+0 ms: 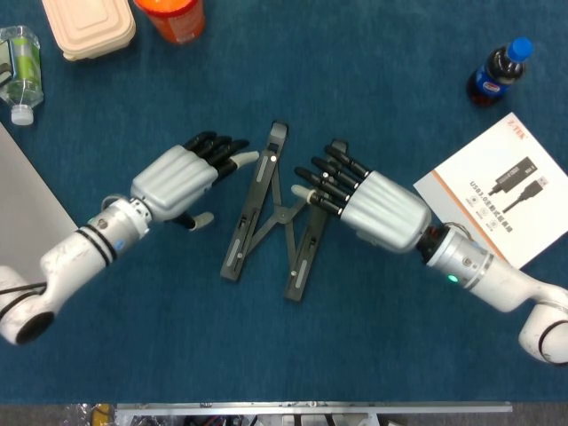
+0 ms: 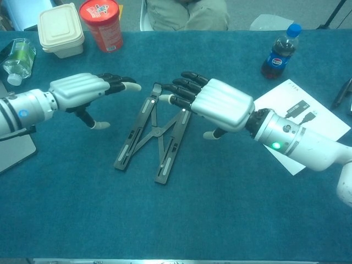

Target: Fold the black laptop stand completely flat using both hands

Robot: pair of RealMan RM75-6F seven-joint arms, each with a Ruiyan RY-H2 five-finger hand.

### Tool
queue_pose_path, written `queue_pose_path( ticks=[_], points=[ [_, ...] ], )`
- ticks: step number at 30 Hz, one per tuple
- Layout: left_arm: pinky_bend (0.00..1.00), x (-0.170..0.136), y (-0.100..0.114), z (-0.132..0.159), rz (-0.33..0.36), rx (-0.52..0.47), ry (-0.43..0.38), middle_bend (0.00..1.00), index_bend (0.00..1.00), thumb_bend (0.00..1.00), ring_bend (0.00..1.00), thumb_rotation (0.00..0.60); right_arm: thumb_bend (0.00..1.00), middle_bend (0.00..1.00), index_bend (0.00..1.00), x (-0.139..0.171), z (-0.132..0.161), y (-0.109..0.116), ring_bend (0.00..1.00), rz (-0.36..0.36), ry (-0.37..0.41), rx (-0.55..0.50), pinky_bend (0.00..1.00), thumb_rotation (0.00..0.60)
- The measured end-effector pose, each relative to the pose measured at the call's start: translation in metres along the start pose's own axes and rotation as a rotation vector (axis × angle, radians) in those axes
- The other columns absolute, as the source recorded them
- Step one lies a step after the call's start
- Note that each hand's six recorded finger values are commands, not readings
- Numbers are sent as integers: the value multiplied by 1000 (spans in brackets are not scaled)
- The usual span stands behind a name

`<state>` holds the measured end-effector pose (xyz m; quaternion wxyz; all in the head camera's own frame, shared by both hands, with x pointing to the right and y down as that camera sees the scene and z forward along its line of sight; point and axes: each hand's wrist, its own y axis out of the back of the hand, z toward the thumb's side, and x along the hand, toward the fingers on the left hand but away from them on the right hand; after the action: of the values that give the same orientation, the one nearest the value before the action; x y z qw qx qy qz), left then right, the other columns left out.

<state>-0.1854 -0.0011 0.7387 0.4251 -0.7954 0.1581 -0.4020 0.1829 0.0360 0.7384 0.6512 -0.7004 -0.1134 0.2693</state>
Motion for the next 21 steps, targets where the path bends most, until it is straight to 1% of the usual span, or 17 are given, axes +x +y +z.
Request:
queue_pose_path(
  ticks=[5, 8, 13, 21],
  points=[
    [21, 15, -2, -4, 0, -31, 58, 0, 0, 267, 0, 600, 49, 0, 0, -4, 8, -4, 0, -5, 35, 26, 0, 600],
    [21, 22, -3, -3, 3, -28, 79, 0, 0, 267, 0, 600, 49, 0, 0, -6, 10, -6, 0, -8, 44, 41, 0, 600],
    [13, 28, -8, -4, -1, -16, 113, 0, 0, 267, 0, 600, 49, 0, 0, -12, 12, -9, 0, -10, 49, 54, 0, 600],
    [3, 31, -14, -5, -20, -46, 170, 0, 0, 267, 0, 600, 49, 0, 0, -19, 10, -14, 0, -13, 53, 73, 0, 600]
  ],
)
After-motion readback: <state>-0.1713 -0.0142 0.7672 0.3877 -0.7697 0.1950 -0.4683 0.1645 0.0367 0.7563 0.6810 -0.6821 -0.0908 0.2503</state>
